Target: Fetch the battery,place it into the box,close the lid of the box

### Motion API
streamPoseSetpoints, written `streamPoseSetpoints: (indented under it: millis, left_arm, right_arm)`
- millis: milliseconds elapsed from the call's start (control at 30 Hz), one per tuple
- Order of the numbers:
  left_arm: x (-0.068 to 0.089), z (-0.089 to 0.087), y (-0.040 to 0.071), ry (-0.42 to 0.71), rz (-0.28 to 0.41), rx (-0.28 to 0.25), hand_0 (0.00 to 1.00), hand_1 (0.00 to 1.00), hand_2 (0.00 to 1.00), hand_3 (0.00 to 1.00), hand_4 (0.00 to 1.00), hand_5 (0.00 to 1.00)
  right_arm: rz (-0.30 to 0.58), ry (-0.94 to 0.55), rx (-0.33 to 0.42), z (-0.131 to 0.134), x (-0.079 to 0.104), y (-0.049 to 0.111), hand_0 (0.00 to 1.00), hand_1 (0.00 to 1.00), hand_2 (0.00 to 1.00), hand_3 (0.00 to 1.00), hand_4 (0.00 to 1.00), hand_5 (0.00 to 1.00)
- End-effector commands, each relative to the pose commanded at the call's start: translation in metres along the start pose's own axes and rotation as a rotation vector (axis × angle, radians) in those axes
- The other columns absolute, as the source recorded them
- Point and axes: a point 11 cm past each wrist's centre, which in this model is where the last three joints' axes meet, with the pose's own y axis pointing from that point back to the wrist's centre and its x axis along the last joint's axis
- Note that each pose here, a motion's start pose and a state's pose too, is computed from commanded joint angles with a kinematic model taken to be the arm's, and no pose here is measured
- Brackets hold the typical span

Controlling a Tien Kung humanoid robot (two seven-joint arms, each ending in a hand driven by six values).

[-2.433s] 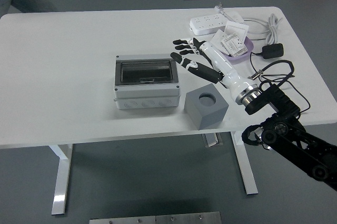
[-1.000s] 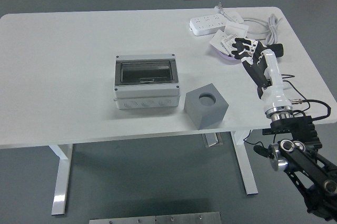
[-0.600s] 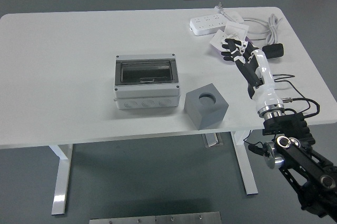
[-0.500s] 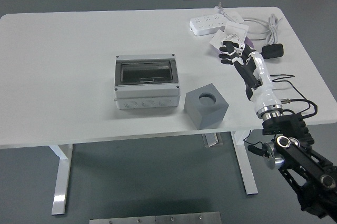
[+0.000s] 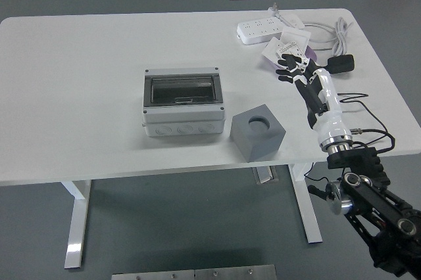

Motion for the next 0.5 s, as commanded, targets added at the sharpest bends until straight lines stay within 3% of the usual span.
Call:
streamPoseSetpoints:
  millis: [333, 500]
  left_arm:
    - [0.001, -0.002, 0.000, 0.004, 0.001, 0.006, 0.671, 0.745, 0.708, 0.809, 0.658, 0.272]
    - [0.002, -0.003, -0.001, 0.004, 0.003, 0.010, 0.671, 0.745, 0.708, 0.809, 0.658, 0.273]
  right_arm:
    - [-0.021, 0.005, -0.028, 0.007, 0.000, 0.015, 0.594, 0.591, 0.626, 0.637, 0.728, 0.589]
    - [-0.041, -0.006, -0.013, 0.002, -0.009, 0.010, 0.595, 0.590, 0.625, 0.638, 0.726, 0.583]
